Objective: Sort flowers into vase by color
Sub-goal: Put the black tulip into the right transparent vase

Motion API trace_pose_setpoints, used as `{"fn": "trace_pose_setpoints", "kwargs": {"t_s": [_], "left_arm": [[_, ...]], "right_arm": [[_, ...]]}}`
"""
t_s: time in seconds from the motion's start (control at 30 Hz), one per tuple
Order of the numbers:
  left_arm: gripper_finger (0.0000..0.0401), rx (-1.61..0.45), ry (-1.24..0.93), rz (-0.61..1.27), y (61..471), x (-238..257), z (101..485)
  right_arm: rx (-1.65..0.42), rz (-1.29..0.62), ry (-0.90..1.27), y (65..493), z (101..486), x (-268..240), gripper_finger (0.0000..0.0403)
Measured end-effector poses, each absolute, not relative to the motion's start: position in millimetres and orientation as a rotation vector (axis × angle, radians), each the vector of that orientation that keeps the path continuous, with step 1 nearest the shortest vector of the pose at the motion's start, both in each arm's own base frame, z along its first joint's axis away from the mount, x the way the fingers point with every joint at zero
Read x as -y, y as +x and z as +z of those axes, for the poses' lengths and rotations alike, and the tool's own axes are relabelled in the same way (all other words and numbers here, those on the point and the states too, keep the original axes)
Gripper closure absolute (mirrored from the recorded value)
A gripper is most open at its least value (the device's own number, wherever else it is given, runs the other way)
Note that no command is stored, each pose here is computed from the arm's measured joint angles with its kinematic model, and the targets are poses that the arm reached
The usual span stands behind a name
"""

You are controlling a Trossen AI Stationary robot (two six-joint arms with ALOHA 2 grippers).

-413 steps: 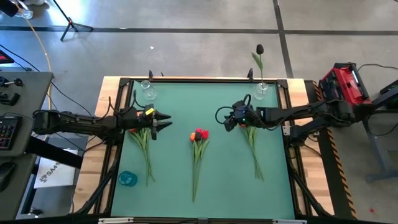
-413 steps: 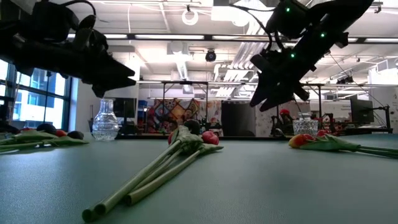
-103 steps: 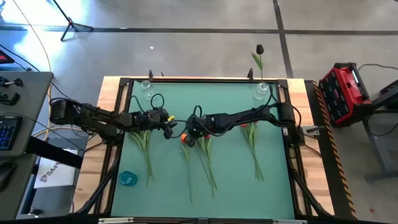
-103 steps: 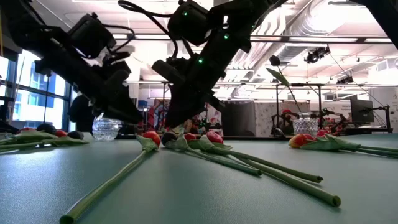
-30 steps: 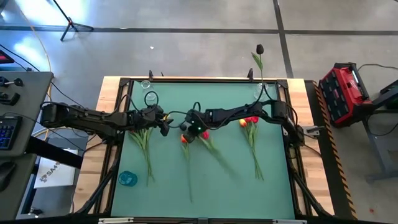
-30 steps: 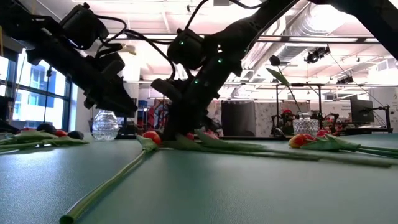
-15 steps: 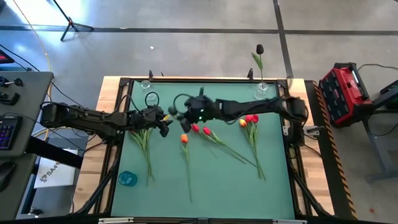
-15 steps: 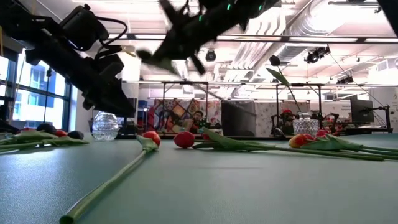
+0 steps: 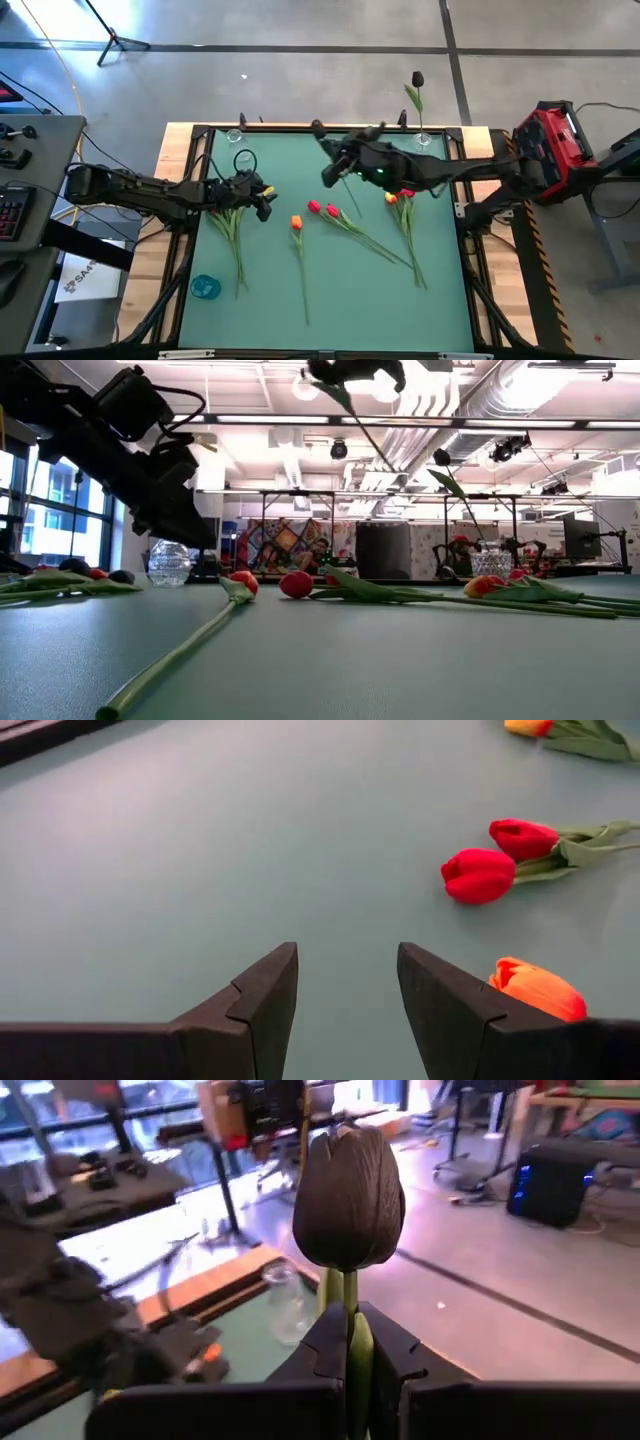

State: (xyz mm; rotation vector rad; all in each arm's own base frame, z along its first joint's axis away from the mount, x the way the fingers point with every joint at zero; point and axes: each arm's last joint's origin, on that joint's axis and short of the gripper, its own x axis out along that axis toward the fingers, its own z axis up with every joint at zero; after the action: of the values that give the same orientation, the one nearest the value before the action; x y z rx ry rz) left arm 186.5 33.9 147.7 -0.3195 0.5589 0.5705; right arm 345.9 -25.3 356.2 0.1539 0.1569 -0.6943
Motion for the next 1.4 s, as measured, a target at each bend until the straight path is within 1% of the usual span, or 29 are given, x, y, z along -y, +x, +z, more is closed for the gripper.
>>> {"fn": "trace_pose_setpoints", "kwargs": {"t_s": [0.13,0.2,0.33,0.43,0.6,0.87,1.1,1.4], "left_arm": [[0.0238,-0.527,-0.282,0.561,189,-29,151],[0.0238,-0.511,-0.273,0.544,191,-26,152],[0.0238,-0.488,-0.269,0.53,192,-24,154],[0.0238,-0.478,-0.27,0.528,193,-24,155],[0.0238,-0.475,-0.242,0.525,193,-25,156],[0.0238,-0.481,-0.22,0.521,193,-25,156],[0.0238,-0.475,-0.214,0.548,193,-25,156],[0.0238,-0.473,-0.229,0.552,193,-25,155]], "right_arm": [[-0.049,-0.7,0.149,318,330,27,0.0403],[0.038,-0.674,0.131,303,319,26,0.0403],[0.21,-0.648,0.05,267,306,23,0.0403],[0.279,-0.665,-0.015,241,299,23,0.0403],[0.275,-0.799,-0.11,209,296,25,0.0403],[0.216,-1.023,-0.274,176,316,27,0.0403],[0.17,-1.157,-0.376,166,321,48,0.0403],[0.276,-1.261,-0.409,149,325,91,0.0403]]}}
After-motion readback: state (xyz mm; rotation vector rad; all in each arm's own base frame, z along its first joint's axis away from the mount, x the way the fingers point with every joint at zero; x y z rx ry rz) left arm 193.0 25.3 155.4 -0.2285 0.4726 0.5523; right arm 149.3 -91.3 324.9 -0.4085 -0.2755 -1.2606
